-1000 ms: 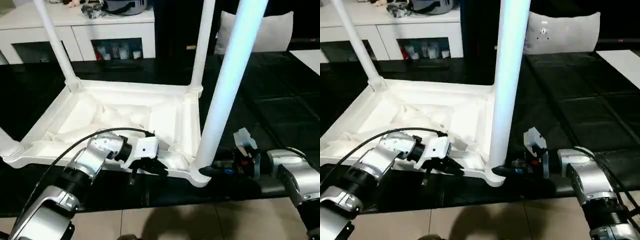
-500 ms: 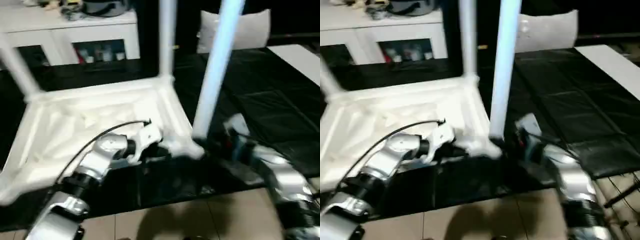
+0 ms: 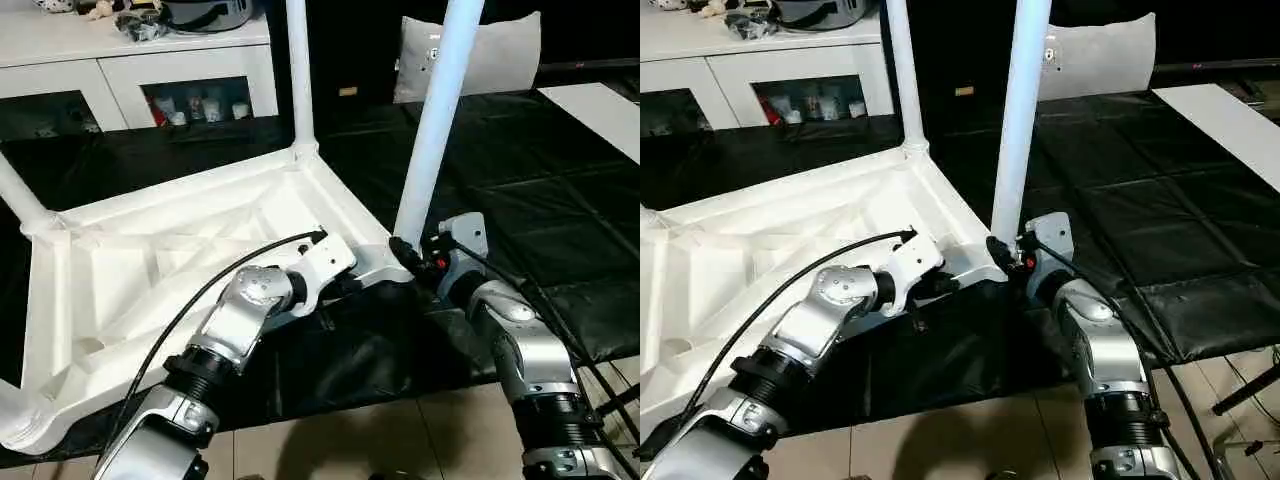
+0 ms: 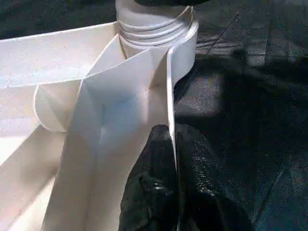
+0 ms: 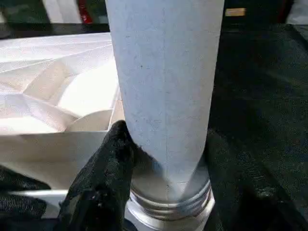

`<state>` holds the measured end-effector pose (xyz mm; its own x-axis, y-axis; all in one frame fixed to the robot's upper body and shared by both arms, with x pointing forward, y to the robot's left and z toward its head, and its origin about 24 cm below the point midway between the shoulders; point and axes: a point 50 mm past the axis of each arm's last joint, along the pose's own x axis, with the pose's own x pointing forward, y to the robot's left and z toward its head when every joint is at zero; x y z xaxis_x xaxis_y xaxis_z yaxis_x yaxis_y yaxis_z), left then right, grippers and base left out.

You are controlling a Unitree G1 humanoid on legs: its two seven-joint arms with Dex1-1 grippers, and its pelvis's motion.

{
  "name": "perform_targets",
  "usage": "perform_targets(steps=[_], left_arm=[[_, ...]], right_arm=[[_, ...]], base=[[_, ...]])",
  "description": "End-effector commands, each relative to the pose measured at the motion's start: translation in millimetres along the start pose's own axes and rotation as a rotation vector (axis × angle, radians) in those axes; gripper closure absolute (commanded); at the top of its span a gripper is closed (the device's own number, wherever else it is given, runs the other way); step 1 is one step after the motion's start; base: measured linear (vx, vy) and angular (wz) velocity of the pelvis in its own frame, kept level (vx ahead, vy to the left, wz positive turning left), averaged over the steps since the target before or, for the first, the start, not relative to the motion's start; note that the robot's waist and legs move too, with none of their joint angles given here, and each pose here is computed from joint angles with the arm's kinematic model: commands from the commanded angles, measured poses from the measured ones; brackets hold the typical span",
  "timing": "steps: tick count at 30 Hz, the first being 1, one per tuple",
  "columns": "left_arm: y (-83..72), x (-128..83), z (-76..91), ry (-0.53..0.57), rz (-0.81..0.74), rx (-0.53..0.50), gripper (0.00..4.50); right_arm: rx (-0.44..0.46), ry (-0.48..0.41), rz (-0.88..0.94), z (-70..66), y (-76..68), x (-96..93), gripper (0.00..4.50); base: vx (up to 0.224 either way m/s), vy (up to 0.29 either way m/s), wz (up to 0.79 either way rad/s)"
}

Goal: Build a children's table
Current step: Rotate leg to tighten

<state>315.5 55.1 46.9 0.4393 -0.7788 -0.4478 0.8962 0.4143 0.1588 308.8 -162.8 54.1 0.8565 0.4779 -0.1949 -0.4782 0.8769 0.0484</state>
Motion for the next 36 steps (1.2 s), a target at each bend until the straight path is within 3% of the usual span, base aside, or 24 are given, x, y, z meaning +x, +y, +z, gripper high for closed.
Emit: perform_targets(steps=[1, 4, 8, 12, 14, 15, 21, 28, 36], left_arm=[[-7.3, 6.0, 16.7, -0.071, -0.056, 0.074, 4.5], [-3.4, 2.9, 12.6, -0.059, -0.062, 0.072, 4.5], [5.1, -8.3, 2.7, -0.037, -0.108, 0.104, 4.5], [5.8, -16.0, -4.2, -0.015, -0.184, 0.155, 4.5], [5.0, -21.5, -8.2, -0.002, -0.246, 0.193, 4.5], [5.2, -24.4, -10.1, 0.007, -0.273, 0.212, 4.5], [5.3, -34.6, -15.6, 0.038, -0.388, 0.293, 4.5], [-2.9, -43.3, -11.9, 0.022, -0.563, 0.331, 4.5], [-2.2, -42.0, -10.4, 0.021, -0.583, 0.345, 4.5]], right_arm=[[-0.018, -0.105, 0.118, 18.6, 10.1, 0.1, 1.85], [-0.036, -0.105, 0.141, 19.1, 1.9, -6.8, 1.66], [-0.092, -0.082, 0.276, 25.0, -15.0, -30.2, 1.4], [-0.114, -0.043, 0.367, 25.5, -20.1, -41.2, 0.97], [-0.143, -0.021, 0.407, 25.8, -21.6, -44.2, 0.97], [-0.161, -0.004, 0.438, 25.3, -21.0, -45.3, 0.67], [-0.175, 0.073, 0.616, 21.5, -14.3, -51.2, 0.67], [-0.133, 0.148, 0.81, 15.3, -5.3, -55.7, 1.31], [-0.091, 0.195, 0.889, 11.9, -3.4, -60.4, 1.86]], base=[[0.0, 0.0, 0.0], [0.0, 0.0, 0.0], [0.0, 0.0, 0.0], [0.0, 0.0, 0.0], [0.0, 0.0, 0.0], [0.0, 0.0, 0.0], [0.0, 0.0, 0.0], [0.0, 0.0, 0.0], [0.0, 0.0, 0.0]])
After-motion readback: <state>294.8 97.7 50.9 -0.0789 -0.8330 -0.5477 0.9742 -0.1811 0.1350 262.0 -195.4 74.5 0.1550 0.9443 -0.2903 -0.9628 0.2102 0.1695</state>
